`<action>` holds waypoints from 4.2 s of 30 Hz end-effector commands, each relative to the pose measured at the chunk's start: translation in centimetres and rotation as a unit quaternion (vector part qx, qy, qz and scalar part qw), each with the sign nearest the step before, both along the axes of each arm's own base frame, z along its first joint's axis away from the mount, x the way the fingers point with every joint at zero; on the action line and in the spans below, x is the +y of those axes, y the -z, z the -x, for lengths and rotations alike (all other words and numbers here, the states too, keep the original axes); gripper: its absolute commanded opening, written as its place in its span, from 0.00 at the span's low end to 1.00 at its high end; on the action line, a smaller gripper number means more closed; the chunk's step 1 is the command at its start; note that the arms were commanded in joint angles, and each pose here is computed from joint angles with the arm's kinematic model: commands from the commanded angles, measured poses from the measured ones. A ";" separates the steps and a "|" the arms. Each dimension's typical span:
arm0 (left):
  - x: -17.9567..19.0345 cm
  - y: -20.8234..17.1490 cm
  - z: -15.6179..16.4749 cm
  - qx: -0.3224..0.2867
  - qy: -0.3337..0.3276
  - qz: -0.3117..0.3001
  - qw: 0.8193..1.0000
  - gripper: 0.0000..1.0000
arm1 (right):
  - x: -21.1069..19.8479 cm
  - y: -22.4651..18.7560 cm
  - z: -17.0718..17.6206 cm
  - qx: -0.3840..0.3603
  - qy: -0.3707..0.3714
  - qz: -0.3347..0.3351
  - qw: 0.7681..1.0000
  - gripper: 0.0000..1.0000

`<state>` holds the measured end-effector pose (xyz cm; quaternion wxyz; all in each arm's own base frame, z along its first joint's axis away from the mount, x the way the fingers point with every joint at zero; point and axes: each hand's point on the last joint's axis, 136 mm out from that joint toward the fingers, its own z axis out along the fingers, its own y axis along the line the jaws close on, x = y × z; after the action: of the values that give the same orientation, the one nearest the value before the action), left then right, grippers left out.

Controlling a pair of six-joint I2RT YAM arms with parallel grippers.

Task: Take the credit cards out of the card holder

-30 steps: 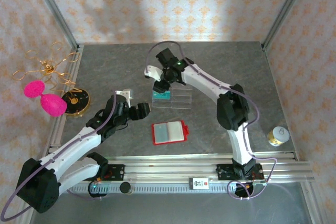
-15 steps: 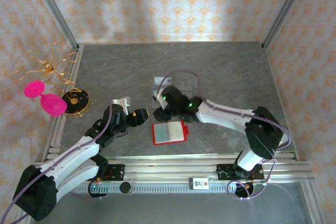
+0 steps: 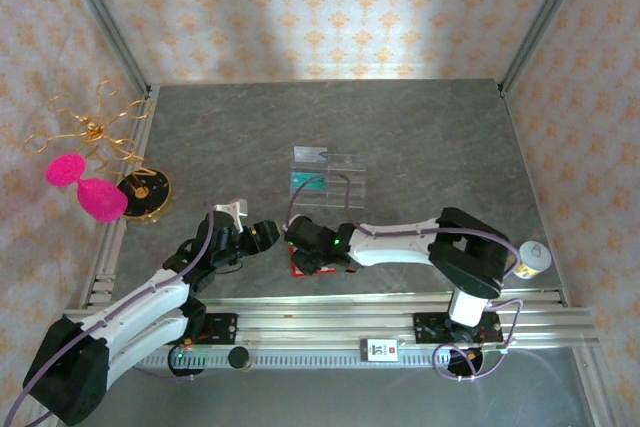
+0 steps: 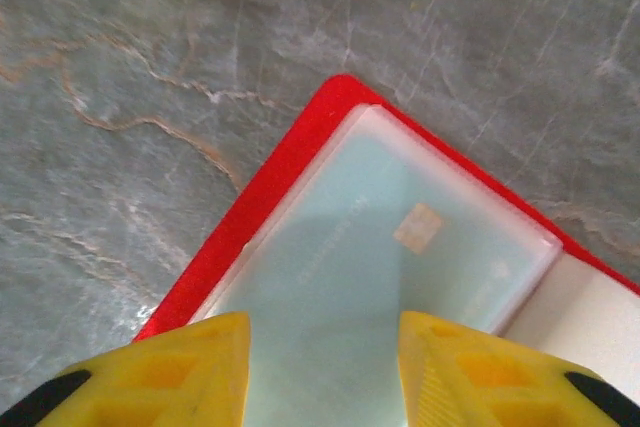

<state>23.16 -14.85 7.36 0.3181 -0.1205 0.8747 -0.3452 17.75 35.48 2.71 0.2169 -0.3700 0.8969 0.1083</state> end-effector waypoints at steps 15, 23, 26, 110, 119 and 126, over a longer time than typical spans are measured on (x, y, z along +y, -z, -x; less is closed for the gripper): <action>-4.1 -0.5 1.5 -0.006 0.072 0.039 0.997 0.37 | 2.3 -2.1 -0.8 -0.013 0.077 -0.097 0.992 0.00; -4.6 1.9 2.0 0.030 0.075 0.021 0.997 0.03 | 2.0 -3.8 -1.2 -0.016 0.118 -0.162 0.980 0.00; -5.0 2.2 2.0 0.034 0.084 0.018 0.996 0.03 | 1.8 -4.1 -1.1 -0.016 0.122 -0.170 0.978 0.03; -6.1 4.3 3.4 0.072 0.129 -0.042 0.988 0.08 | -1.1 -2.9 -0.8 0.188 0.144 -0.207 0.949 0.18; -5.8 6.1 3.9 0.098 0.132 -0.059 0.985 0.03 | -2.8 0.5 -0.6 0.205 0.186 -0.171 0.946 0.16; -5.9 6.5 4.1 0.105 0.138 -0.060 0.983 0.03 | -3.3 1.7 -0.1 0.224 0.196 -0.172 0.939 0.13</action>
<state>19.99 -20.98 2.13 0.2056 -0.0200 0.9201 -0.3328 18.70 33.13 2.98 0.1120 -0.1214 0.9362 0.3101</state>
